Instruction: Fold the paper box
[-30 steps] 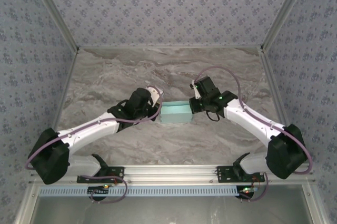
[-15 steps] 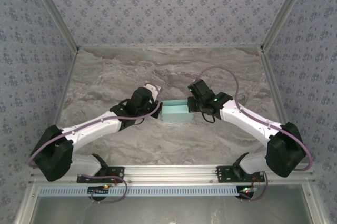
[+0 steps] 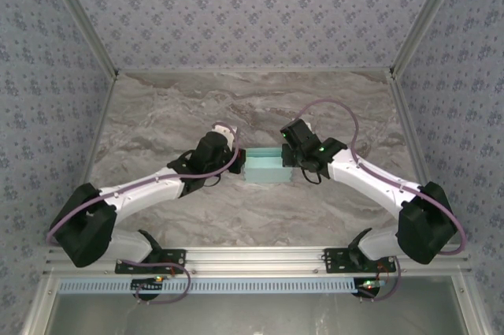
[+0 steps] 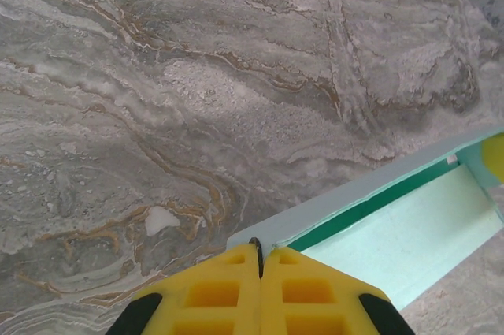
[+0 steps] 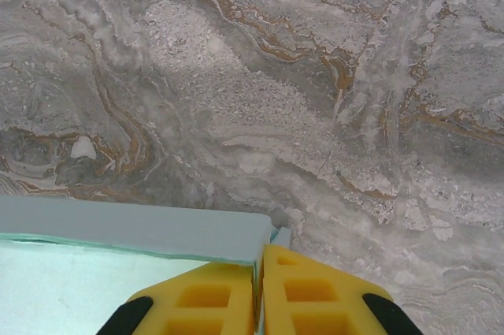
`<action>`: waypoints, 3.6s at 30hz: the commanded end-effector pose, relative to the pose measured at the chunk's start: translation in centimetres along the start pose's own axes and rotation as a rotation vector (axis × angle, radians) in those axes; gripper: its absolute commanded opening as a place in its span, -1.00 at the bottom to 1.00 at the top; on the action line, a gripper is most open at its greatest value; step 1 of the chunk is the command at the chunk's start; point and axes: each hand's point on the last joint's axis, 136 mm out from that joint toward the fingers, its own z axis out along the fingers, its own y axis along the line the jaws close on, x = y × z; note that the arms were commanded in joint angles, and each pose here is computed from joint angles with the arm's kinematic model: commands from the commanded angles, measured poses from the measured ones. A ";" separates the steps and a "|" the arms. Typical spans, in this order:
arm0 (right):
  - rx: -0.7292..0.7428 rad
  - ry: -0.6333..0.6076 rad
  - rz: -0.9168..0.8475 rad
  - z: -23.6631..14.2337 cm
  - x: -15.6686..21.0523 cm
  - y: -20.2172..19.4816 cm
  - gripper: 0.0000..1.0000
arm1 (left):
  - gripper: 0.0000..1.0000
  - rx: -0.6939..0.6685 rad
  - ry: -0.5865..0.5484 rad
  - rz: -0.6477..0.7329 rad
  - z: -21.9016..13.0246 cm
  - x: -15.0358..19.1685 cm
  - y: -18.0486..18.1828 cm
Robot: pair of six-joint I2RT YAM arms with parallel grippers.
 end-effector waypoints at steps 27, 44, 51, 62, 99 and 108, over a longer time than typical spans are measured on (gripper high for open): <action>-0.088 -0.041 0.048 -0.4 -0.7 2.5 -0.79 | -0.97 0.064 0.017 -0.023 -1.4 -1.0 -2.3; -0.070 -0.122 0.031 0.0 -0.6 3.0 -0.79 | -0.97 0.045 -0.068 -0.054 -2.0 -3.8 -2.7; -0.090 -0.203 0.062 -0.2 -0.3 2.3 -0.79 | -0.97 0.044 -0.065 -0.103 -1.6 -3.2 -2.4; -0.082 -0.224 0.058 -0.3 -0.3 2.2 -0.79 | -0.97 0.071 -0.031 -0.199 -1.6 -3.1 -3.1; -0.033 -0.212 0.039 0.3 1.0 0.9 -0.76 | -0.97 -0.033 0.033 -0.198 -1.1 -1.6 -1.3; -0.063 -0.270 -0.120 -2.5 -0.3 0.4 0.06 | -0.97 -0.056 -0.014 -0.065 -1.1 -2.3 -0.8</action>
